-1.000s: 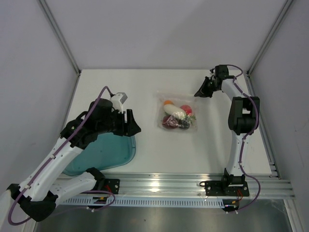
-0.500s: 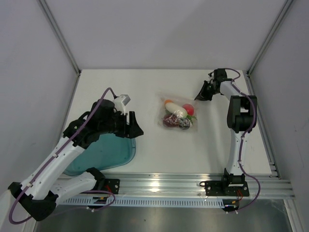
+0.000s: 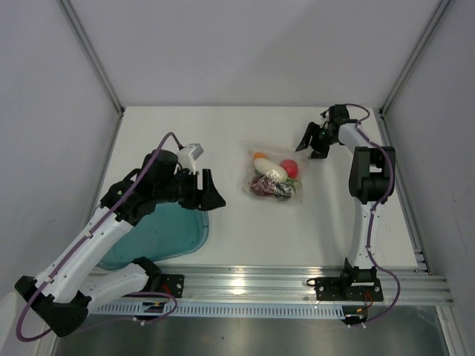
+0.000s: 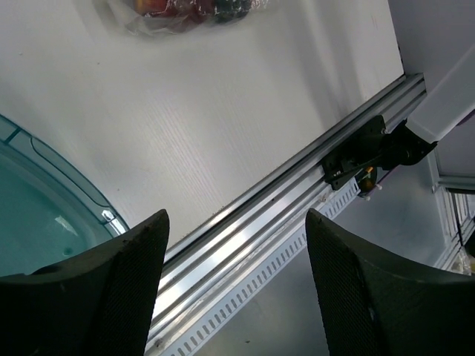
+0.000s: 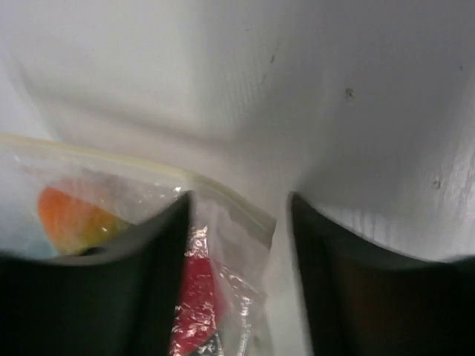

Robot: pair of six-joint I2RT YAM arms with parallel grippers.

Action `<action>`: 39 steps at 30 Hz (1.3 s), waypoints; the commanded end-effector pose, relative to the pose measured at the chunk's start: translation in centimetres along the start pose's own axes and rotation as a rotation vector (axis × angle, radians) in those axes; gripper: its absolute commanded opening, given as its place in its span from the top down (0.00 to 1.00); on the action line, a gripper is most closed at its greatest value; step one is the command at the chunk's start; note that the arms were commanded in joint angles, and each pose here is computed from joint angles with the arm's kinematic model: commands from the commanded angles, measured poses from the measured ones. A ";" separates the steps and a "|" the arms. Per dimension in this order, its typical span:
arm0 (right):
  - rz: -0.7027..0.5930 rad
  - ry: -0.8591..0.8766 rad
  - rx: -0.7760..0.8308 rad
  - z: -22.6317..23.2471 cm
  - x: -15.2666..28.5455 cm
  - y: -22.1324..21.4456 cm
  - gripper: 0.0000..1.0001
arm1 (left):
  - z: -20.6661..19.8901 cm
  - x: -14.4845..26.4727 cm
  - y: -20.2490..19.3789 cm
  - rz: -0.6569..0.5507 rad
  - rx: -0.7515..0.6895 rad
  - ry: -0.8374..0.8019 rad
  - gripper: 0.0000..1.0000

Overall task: Place the food in the zip-top bag and seal the zipper
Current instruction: Place the zipper food storage bag at the center of the board, then reset both arms

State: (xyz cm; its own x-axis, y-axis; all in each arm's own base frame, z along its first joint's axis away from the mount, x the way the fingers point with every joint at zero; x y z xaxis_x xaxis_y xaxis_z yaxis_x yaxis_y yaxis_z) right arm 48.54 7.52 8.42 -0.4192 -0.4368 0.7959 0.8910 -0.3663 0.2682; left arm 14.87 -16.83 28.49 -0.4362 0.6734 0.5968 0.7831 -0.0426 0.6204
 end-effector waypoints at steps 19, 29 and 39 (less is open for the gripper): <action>-0.227 -0.050 0.126 4.6 15.8 -8.3 0.01 | 0.8 -1.1 -0.1 -0.063 0.119 -0.134 0.00; -0.318 0.125 0.089 3.3 20.8 -20.3 0.01 | 2.2 -2.8 -1.3 -0.204 0.197 -0.363 0.01; -0.353 0.217 -0.043 0.0 22.5 -28.8 0.01 | 3.3 -3.5 -6.3 -0.310 0.232 -0.545 0.01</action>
State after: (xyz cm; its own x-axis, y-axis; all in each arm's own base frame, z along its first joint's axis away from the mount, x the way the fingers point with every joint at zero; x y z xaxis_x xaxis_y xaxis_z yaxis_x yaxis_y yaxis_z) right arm 15.13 8.07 19.80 -0.7463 -0.4291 0.5088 0.6652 -0.5056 0.5495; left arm 13.86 -16.49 19.49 -0.4305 0.8784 0.2077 0.8116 0.2760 0.5149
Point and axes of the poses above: each gripper's point midway between its finger pads, its own x axis back along the fingers, its own z axis along the line the jaws close on, y = z × x, the point moved 6 cm from there along x, back along the fingers, and after that the axes turned 3 degrees about -x, right-handed, at the moved point
